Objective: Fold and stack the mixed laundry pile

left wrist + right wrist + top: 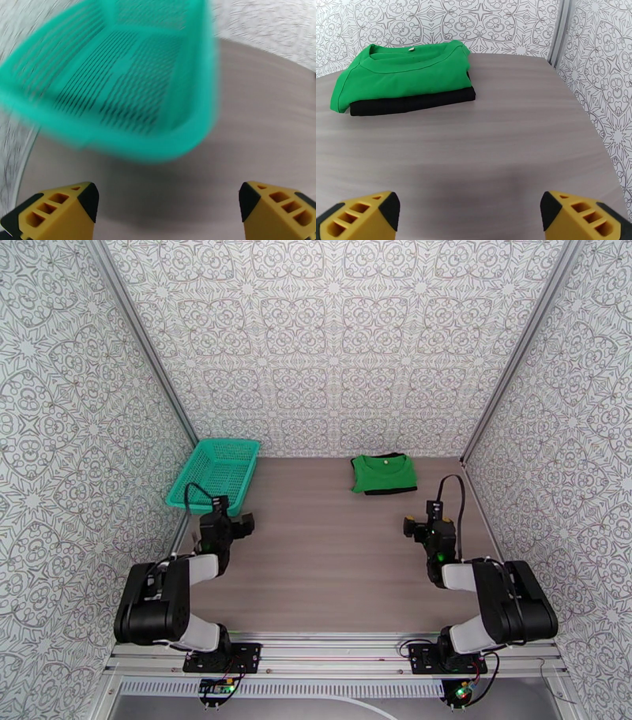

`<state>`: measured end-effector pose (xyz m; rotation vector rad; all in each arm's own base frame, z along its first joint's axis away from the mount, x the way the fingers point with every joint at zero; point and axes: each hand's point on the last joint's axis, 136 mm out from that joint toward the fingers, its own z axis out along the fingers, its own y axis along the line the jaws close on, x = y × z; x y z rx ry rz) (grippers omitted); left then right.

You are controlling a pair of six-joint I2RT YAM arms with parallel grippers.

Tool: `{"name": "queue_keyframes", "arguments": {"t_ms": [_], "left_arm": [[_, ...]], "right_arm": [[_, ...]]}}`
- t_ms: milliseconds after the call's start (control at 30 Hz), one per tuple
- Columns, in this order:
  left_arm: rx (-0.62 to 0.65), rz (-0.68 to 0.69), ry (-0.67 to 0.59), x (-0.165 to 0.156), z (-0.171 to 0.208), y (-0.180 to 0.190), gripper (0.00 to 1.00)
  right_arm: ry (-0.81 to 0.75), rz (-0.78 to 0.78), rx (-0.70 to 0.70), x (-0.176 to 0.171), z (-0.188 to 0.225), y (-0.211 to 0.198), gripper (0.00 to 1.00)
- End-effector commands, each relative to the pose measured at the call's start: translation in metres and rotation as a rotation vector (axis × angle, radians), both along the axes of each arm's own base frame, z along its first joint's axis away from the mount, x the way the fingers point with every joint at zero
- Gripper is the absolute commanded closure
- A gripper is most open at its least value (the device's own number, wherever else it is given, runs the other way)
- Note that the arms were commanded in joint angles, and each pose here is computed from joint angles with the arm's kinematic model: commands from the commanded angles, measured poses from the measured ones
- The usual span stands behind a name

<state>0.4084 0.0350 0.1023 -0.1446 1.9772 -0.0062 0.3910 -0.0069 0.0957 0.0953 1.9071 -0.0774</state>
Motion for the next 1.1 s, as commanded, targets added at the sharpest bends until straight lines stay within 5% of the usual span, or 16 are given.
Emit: {"name": "queue_keyframes", "arguments": {"t_ms": [0, 233, 1067], "left_arm": [[0.046, -0.027, -0.054, 0.004, 0.013, 0.0, 0.01], [0.144, 0.057, -0.219, -0.02, 0.017, -0.002, 0.01], [0.086, 0.002, -0.127, -0.006, 0.009, -0.001, 0.01]], "right_arm": [[-0.085, 0.016, -0.003, 0.01, 0.022, 0.001, 0.01], [-0.079, 0.015, -0.006, 0.01, 0.022, 0.001, 0.01], [-0.079, 0.026, 0.001, 0.011, 0.022, 0.002, 0.01]]}}
